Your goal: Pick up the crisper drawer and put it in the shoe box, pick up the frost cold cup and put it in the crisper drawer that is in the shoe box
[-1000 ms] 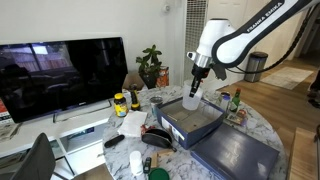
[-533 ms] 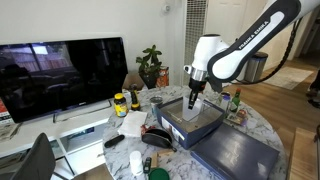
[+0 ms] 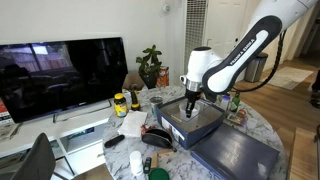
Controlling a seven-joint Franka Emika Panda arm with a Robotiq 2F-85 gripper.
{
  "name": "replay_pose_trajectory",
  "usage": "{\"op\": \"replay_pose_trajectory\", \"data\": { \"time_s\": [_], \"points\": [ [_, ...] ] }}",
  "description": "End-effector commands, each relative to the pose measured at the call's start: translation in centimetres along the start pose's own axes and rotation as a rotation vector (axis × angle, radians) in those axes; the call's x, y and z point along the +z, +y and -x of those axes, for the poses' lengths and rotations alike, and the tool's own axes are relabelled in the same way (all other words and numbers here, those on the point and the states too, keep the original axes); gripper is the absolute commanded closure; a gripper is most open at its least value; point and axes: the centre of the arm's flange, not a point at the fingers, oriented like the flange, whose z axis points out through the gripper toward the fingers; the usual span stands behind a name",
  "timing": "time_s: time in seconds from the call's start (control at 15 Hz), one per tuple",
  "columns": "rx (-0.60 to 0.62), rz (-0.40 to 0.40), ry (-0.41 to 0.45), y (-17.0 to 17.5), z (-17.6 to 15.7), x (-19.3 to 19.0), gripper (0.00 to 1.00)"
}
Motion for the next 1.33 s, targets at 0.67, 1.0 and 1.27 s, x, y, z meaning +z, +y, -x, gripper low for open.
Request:
{"op": "replay_pose_trajectory", "data": {
  "time_s": [0.67, 1.0, 1.27],
  "points": [
    [0.16, 0.057, 0.194, 0.0, -1.6, -12.9, 0.0],
    [0.159, 0.059, 0.233, 0.8, -2.5, -15.2, 0.0],
    [0.171, 0.063, 0.236, 1.1, -1.2, -16.6, 0.0]
  ]
}}
